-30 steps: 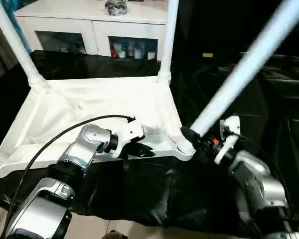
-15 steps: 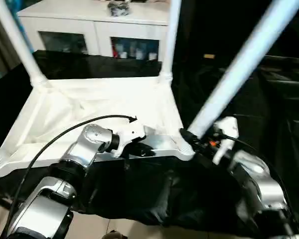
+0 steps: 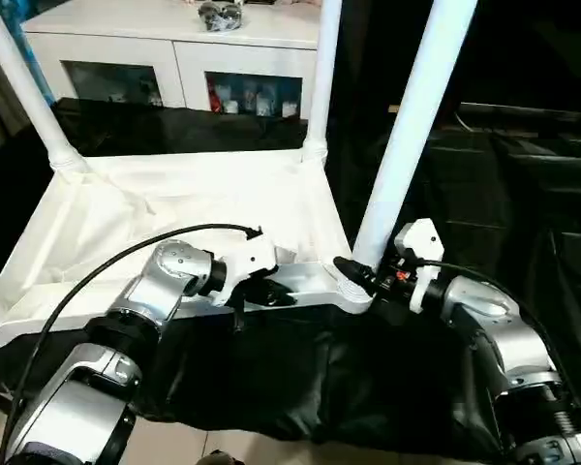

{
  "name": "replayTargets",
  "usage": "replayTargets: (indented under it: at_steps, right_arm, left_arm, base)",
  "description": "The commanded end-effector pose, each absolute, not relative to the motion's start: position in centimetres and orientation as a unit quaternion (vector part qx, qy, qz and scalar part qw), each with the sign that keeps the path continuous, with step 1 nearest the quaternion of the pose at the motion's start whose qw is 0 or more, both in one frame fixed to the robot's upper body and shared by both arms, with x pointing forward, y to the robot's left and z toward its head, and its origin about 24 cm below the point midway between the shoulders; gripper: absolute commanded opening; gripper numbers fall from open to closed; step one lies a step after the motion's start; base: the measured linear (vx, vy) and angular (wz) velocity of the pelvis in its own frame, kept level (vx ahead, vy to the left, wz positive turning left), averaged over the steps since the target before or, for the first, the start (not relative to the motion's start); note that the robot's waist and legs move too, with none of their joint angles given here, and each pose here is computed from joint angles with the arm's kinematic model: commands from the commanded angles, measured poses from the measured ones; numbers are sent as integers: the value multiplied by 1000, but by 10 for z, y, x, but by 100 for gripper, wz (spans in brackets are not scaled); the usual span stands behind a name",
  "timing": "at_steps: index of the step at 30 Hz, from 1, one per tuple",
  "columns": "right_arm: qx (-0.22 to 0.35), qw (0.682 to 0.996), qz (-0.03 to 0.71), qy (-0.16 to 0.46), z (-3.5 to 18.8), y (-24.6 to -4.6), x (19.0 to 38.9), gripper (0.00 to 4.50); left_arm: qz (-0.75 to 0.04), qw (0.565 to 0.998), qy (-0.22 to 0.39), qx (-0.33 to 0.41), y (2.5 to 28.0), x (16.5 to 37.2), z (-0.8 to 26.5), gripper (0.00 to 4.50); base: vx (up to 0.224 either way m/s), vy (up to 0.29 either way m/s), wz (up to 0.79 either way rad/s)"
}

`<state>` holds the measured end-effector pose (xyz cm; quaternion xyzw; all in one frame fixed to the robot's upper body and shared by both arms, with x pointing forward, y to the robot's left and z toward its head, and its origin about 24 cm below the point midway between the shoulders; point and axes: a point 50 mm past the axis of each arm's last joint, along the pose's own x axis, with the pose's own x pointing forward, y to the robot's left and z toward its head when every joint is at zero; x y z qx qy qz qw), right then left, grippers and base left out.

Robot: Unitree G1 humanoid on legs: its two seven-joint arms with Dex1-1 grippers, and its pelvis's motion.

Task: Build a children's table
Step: Insert table leg to table base

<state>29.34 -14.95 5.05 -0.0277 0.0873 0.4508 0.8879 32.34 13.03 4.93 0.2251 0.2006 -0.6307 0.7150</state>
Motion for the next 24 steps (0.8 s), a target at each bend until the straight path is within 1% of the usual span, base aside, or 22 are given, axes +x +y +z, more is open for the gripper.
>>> replayTargets:
  at_steps: [1,5,7,13,15,16,17,18,21,24]
  right_arm:
    - [-6,857,487,167,16,-144,274,189]
    - [0,847,506,162,17,-143,271,189]
    - [-1,837,523,160,18,-142,268,189]
    - [-2,837,526,150,19,-140,269,189]
    - [-3,846,513,145,19,-141,272,189]
    - [-5,857,495,143,19,-142,276,189]
    - [-5,857,495,143,19,-142,276,189]
    - [-14,876,459,145,18,-144,283,189]
    - [-29,906,392,154,15,-147,295,189]
    - [-23,927,338,160,15,-148,304,189]
  left_arm:
    - [-636,707,199,237,135,325,53,0]
    - [-653,695,193,230,134,325,57,0]
    - [-664,684,195,232,135,324,59,0]
    - [-646,699,197,235,138,330,62,0]
    - [-626,718,198,232,138,334,62,0]
    - [-610,732,198,229,138,337,63,0]
    - [-610,732,198,229,138,337,63,0]
    - [-593,751,195,216,137,341,66,0]
    - [-573,772,187,202,133,343,72,0]
    - [-550,792,182,194,126,343,77,0]
  base:
    - [0,0,0]
    - [0,0,0]
    - [0,0,0]
    - [0,0,0]
    - [0,0,0]
    - [0,0,0]
    - [0,0,0]
    - [0,0,0]
    - [-18,3,-3]
    - [-35,11,-7]
